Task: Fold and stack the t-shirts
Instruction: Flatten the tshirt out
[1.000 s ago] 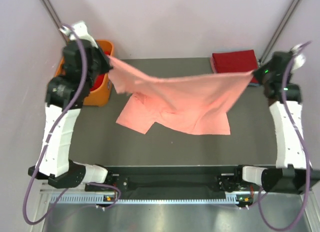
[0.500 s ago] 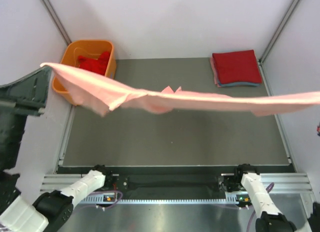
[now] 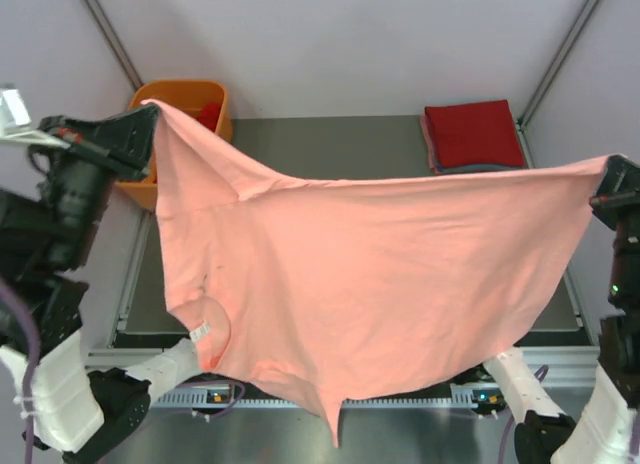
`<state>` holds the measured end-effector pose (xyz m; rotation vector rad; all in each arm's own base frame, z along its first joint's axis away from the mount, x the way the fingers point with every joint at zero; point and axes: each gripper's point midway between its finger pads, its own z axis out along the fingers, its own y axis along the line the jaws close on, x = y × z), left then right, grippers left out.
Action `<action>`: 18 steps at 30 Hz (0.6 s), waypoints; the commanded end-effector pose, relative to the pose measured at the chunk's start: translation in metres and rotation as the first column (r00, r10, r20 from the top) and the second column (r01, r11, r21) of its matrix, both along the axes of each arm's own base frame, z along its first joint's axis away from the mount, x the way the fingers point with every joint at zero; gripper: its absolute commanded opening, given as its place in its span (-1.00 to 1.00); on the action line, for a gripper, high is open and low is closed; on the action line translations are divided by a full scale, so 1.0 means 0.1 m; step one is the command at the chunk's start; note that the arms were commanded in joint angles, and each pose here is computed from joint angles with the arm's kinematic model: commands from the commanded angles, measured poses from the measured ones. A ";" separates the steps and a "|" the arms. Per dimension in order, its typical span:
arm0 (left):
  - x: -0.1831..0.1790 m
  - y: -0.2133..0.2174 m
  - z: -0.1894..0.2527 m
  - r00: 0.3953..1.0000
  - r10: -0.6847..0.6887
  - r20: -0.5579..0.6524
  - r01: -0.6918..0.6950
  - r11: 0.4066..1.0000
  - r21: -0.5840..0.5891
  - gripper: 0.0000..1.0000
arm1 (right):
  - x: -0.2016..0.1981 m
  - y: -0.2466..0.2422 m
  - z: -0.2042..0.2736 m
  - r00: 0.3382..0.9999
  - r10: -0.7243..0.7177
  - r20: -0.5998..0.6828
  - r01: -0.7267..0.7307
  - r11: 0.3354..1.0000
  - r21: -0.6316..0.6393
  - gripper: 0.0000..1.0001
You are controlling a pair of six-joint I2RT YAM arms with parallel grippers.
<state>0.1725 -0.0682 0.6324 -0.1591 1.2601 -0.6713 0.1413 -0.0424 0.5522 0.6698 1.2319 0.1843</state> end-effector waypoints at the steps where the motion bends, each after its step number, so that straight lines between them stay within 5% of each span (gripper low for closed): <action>1: 0.71 0.04 -0.20 0.985 0.170 -0.014 -0.167 0.981 0.101 -1.00 | 0.51 -0.16 -0.22 0.997 -0.060 -0.039 0.059 0.997 -0.042 -1.00; 5: 1.69 -0.14 -0.96 0.955 0.278 -0.103 -0.240 0.928 0.285 -1.00 | 1.45 -0.17 -1.21 0.977 -0.013 -0.211 0.002 0.999 -0.053 -1.00; 8: 2.34 -0.41 -1.58 0.955 0.245 -0.168 -0.170 0.914 0.369 -1.00 | 2.07 -0.09 -1.83 0.957 0.072 -0.282 -0.082 0.996 -0.024 -1.00; 18: 3.98 -0.65 -3.42 0.903 0.113 -0.415 0.047 0.934 0.355 -1.00 | 3.59 -0.01 -3.23 0.858 0.271 -0.437 -0.274 0.960 0.057 -1.00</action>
